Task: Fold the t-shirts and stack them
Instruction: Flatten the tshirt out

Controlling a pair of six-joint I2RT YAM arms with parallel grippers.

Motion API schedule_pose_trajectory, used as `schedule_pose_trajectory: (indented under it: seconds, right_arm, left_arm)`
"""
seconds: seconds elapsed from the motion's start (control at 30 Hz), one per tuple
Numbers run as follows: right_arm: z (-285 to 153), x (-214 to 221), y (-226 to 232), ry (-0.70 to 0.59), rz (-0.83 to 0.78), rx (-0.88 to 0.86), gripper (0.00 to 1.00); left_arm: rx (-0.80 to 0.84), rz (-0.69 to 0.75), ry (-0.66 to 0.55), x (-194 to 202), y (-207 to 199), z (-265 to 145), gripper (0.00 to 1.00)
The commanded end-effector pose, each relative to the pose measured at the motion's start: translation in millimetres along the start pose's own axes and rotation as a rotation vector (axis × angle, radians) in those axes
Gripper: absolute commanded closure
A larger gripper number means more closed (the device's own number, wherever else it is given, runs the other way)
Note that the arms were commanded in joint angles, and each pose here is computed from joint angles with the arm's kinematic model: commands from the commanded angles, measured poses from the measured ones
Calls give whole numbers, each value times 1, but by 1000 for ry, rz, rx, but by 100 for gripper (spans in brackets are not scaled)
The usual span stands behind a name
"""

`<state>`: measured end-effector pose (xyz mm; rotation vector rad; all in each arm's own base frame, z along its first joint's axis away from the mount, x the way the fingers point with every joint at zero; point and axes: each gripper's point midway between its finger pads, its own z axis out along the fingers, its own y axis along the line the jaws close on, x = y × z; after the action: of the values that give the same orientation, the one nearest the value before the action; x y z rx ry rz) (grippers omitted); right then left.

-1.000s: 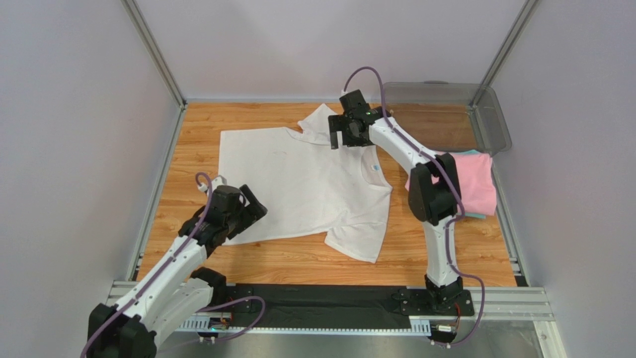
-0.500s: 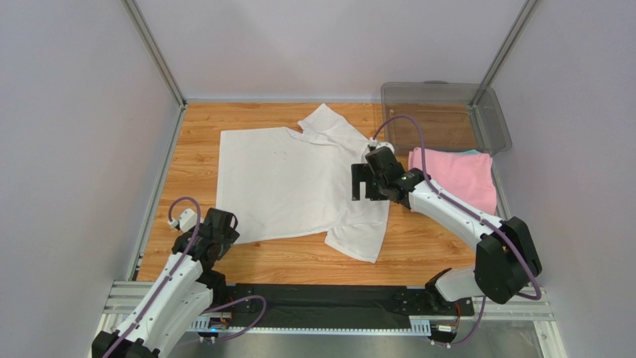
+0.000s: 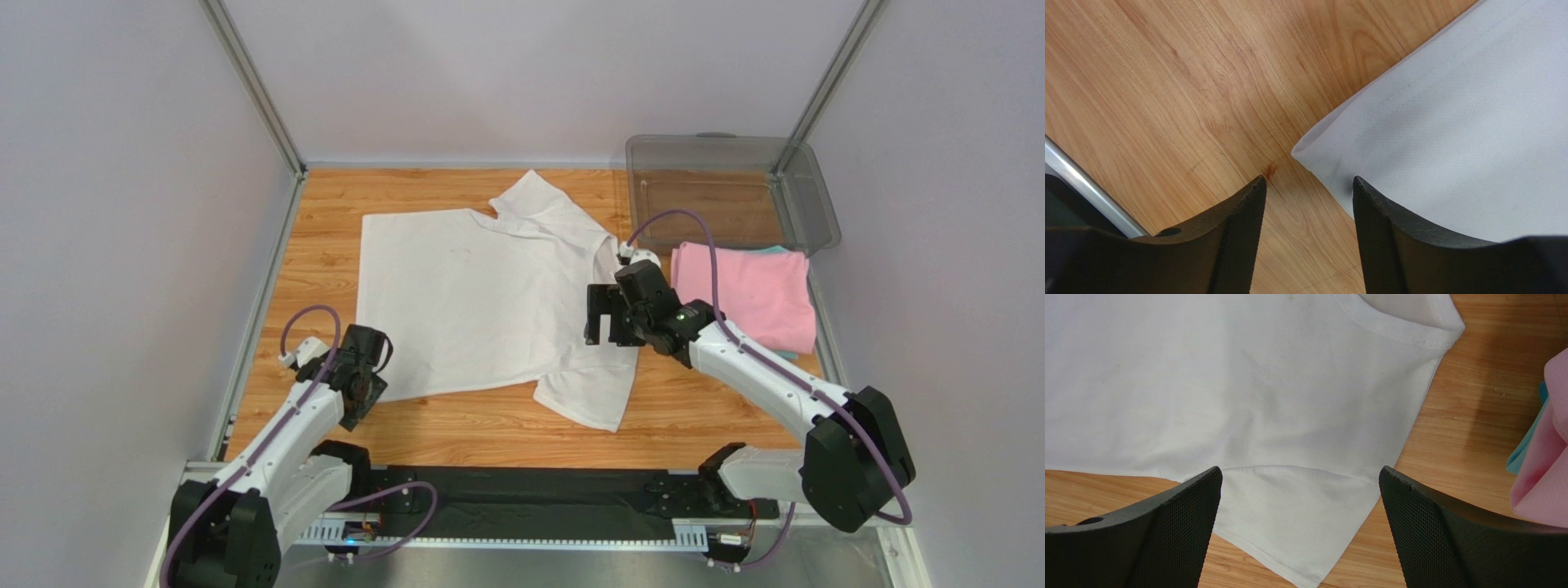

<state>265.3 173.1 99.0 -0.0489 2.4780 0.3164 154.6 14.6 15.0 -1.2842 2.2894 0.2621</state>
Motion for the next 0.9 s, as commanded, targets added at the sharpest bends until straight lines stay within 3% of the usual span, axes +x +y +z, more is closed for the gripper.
schedule_pose_trajectory:
  seconds: [0.0, 0.27, 0.47, 0.67, 0.87]
  right_arm:
    - [-6, -13, 7, -65, 11, -35, 0]
    - [-5, -10, 5, -58, 16, -25, 0]
    - [-5, -3, 5, -48, 21, -39, 0]
    - [-20, 27, 25, -20, -131, -103, 0]
    - [-33, 107, 34, 190, -302, -112, 0]
  left_arm:
    - [11, -75, 9, -3, -16, 4, 40]
    - [-44, -71, 46, 5, -17, 15, 62]
    - [-28, -82, 36, 3, -16, 13, 100]
    - [41, -86, -15, -9, -19, 5, 100]
    - [120, -97, -38, -9, -20, 1, 100]
